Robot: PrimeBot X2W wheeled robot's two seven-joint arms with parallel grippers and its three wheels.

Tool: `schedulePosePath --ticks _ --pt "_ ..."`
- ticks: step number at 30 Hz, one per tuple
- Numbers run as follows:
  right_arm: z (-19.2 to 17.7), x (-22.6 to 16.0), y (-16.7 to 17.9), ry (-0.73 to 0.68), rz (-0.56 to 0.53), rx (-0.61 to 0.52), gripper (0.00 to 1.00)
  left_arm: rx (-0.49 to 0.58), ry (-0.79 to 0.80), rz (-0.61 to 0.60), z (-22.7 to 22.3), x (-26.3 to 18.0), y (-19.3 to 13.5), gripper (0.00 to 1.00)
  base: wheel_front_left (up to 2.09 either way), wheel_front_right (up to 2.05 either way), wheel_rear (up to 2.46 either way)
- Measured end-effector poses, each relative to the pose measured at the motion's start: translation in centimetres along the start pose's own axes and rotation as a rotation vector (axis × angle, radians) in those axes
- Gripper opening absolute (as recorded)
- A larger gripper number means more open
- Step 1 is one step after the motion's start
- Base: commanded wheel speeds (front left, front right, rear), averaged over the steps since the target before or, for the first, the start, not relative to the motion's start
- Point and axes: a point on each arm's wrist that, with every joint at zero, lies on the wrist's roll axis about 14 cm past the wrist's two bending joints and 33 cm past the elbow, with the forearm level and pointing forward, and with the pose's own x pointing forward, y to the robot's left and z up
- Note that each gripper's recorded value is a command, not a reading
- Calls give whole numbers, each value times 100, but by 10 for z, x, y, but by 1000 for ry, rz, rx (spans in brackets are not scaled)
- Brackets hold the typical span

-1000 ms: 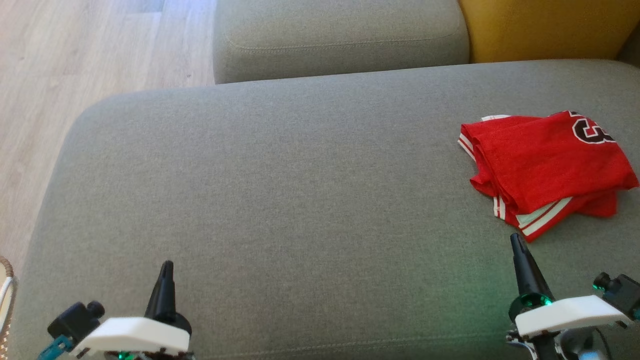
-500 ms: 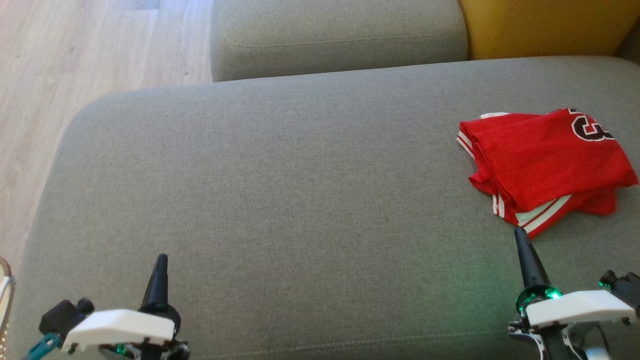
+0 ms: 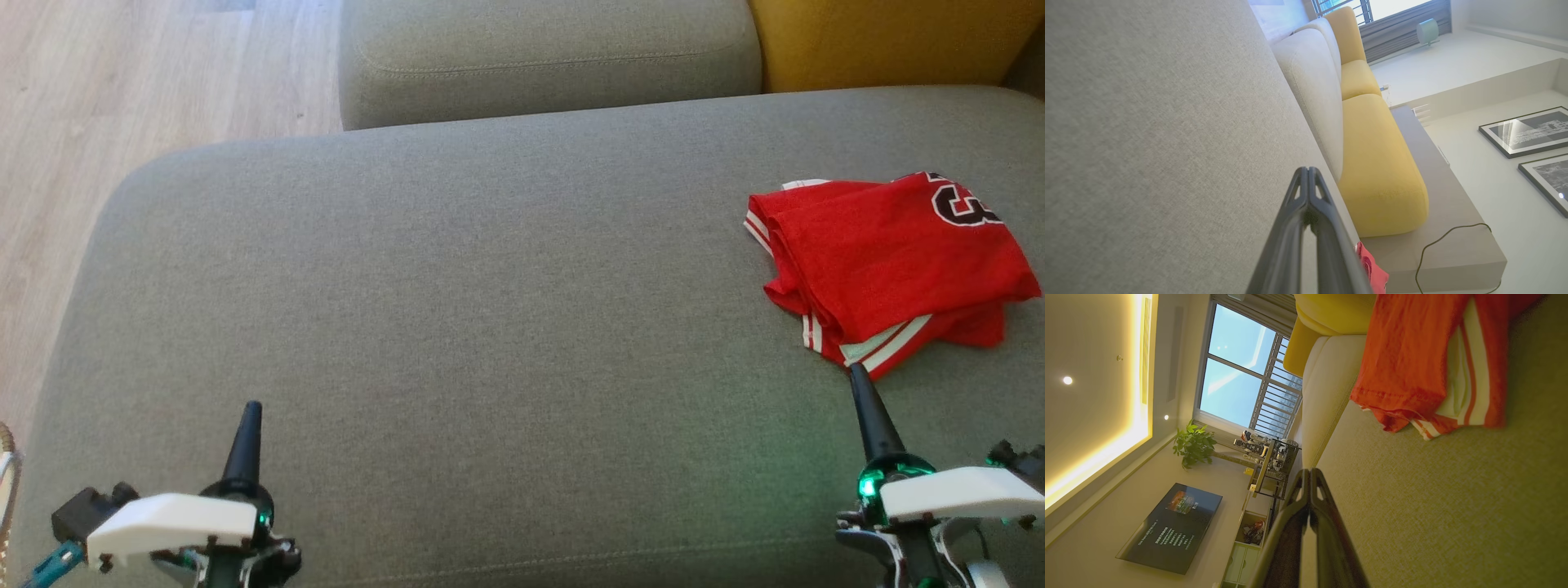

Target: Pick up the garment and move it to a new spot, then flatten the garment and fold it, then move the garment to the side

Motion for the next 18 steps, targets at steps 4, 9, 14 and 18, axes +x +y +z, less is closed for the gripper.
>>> schedulePosePath --ticks 4,9,14,18 --pt "1 0 -2 2 -7 46 0 -46 3 -10 1 3 -2 0 0 0 0" --pt "2 3 0 -1 0 105 0 -105 1 -21 5 8 -5 0 0 0 0" --pt "3 4 0 1 0 164 0 -163 5 -27 6 9 -5 0 0 0 0" --pt "4 5 0 3 1 210 0 -211 6 -34 7 11 -6 0 0 0 0"
